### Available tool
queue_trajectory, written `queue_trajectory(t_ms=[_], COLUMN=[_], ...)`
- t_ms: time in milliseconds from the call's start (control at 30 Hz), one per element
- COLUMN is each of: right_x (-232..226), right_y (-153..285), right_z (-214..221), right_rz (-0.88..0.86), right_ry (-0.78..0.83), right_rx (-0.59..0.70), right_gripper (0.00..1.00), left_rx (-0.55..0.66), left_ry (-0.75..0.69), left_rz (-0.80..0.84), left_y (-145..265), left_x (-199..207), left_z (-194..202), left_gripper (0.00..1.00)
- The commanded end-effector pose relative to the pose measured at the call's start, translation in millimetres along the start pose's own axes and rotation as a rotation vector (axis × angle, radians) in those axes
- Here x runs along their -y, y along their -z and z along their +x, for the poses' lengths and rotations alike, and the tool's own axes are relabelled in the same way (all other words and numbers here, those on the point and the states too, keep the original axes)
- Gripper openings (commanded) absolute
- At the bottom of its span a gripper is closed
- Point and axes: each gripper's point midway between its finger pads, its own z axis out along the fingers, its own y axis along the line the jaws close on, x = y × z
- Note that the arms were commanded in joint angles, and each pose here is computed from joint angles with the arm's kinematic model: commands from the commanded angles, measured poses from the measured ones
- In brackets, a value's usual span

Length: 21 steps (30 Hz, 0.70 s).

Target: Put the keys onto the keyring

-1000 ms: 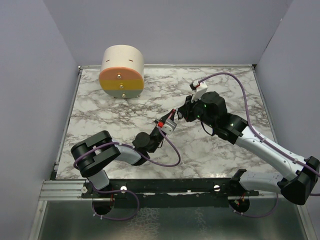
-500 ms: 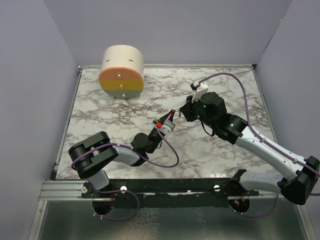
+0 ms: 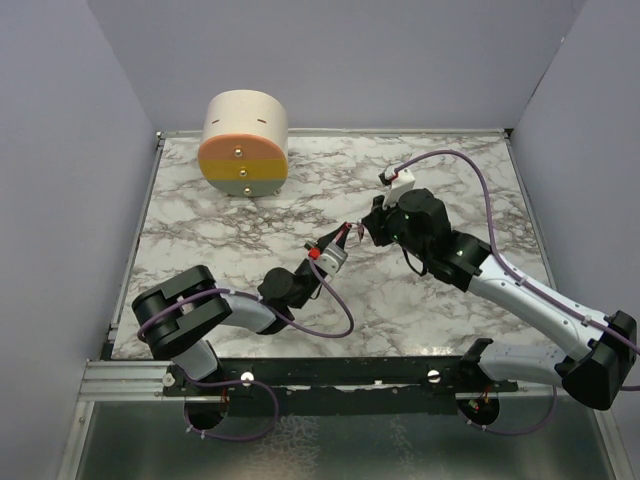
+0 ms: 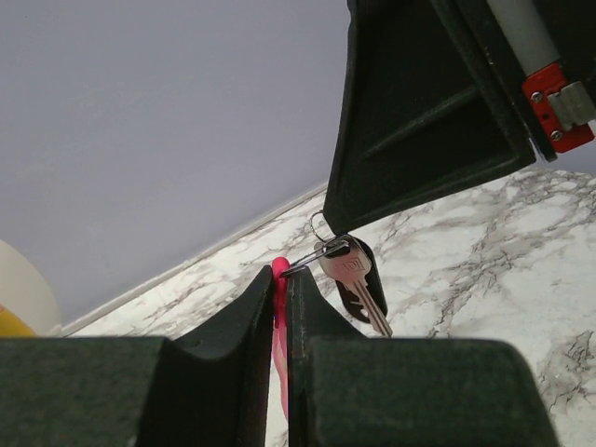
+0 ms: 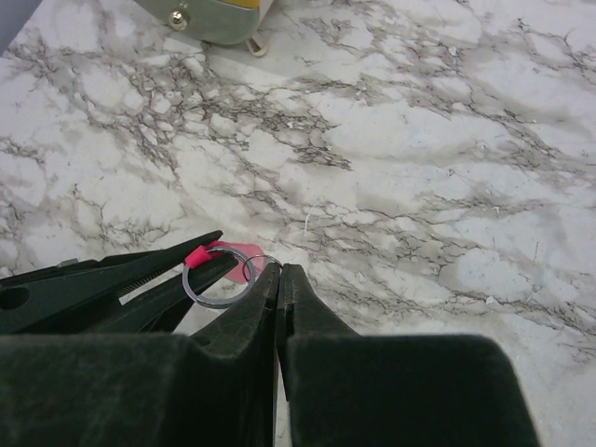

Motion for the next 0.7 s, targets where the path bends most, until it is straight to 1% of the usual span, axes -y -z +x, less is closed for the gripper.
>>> queue_trajectory(t_ms=[0,233,667], right_x=[7,6,-6], right_y=[1,-1,-4], right_z=[-15,-16,-16], right_rz=[0.031,0.024,-0.046], right_ry=[0.017,0.028,0.043], right_rx=[0.075,0.09,0.1], right_gripper=[0.01,0.01,0.01], left_rx=[0.242,0.248,0.253], left_ry=[0.101,0.136,0.171], left_rz=[-0.033,-0.017,-0.033], left_y=[0,2,0], left_x=[-12,-10,-12], left_z=[-65,-67,-70], left_gripper=[0.0,0.0,0.0])
